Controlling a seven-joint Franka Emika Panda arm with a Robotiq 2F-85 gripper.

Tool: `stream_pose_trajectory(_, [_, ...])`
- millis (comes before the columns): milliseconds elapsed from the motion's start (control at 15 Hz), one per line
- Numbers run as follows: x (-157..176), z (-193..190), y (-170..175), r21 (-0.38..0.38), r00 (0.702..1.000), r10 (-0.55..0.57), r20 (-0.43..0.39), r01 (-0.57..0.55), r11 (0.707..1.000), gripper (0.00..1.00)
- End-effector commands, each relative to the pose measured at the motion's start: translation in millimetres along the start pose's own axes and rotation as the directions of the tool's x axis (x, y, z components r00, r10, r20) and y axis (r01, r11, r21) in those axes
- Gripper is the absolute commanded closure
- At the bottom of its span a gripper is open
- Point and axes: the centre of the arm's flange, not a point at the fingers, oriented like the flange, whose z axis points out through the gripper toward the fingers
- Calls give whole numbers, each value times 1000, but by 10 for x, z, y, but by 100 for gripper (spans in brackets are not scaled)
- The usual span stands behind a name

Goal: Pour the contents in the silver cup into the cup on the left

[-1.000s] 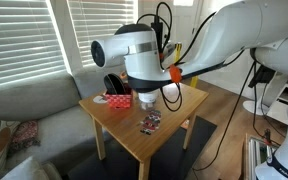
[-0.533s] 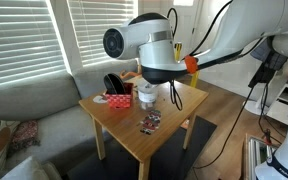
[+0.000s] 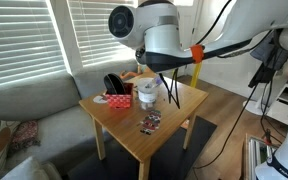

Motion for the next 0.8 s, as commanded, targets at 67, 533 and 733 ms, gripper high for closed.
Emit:
stream_pose_trajectory(67, [-296, 125, 412, 196, 985, 156, -73, -139, 971, 99])
stream_pose_trajectory(533, [-191, 217, 621, 365, 938, 314, -147, -243, 899, 99])
stream_pose_trajectory(733, [-221, 269, 633, 369, 937, 316, -148, -244, 897, 96])
